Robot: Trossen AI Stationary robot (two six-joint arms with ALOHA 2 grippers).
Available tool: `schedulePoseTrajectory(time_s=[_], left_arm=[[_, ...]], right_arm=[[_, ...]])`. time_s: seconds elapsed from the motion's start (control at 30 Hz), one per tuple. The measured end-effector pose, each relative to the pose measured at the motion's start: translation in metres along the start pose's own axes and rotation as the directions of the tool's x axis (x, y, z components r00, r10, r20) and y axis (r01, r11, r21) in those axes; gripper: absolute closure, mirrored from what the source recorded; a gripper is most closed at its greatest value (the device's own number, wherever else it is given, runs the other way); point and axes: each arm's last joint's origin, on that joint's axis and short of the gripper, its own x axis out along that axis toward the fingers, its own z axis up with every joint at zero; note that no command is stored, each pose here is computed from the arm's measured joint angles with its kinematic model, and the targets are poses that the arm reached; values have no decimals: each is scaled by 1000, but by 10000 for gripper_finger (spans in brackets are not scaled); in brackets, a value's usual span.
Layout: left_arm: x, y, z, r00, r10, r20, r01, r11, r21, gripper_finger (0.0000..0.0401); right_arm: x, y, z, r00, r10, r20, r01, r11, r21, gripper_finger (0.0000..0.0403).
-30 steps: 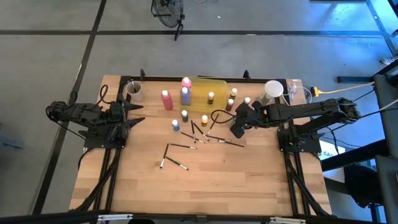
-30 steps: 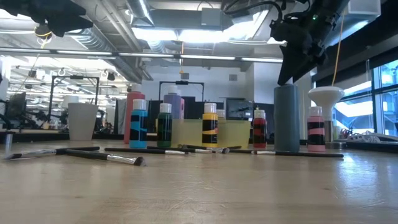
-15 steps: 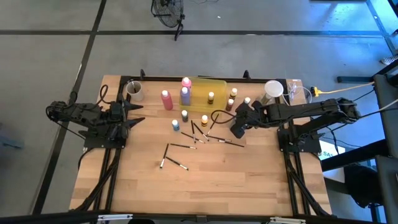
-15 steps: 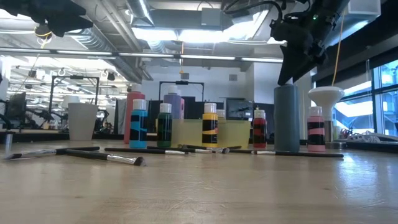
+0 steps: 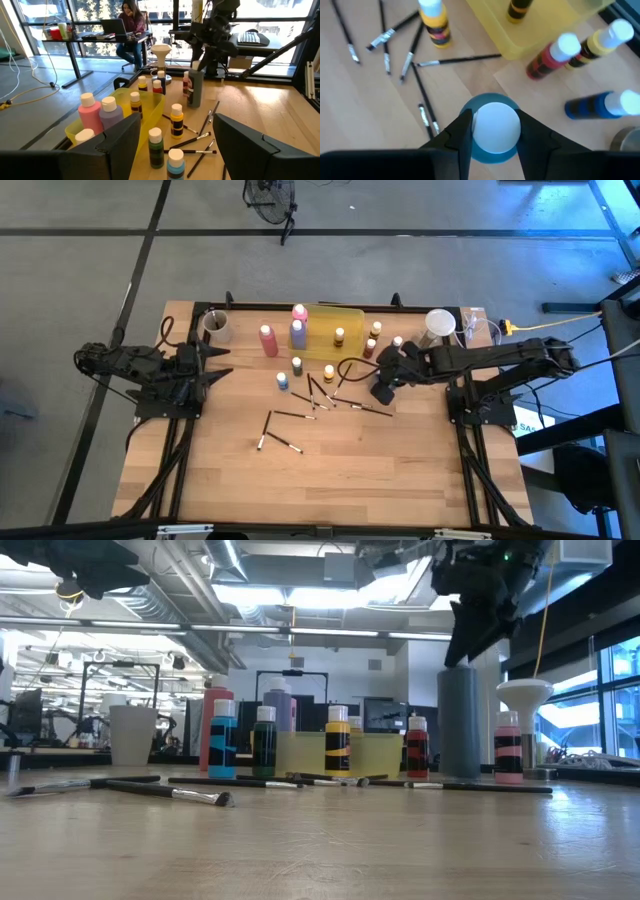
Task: Pick & Place Paint Supplies
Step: Put the large blue paint bottle into the yellow bin
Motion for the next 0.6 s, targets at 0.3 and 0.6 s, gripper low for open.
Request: schedulePoseTrajectory(time_s=[0.3,0.6], left_arm=[[4,-1,-8,998,56,-15,-56,998,-2,155],[4,-1,-6,999,45,2,-45,999,-3,155]], right_arm=[[-25,8,21,995,59,86,-52,995,-80,283],[-52,3,50,977,95,192,-77,992,-99,283]])
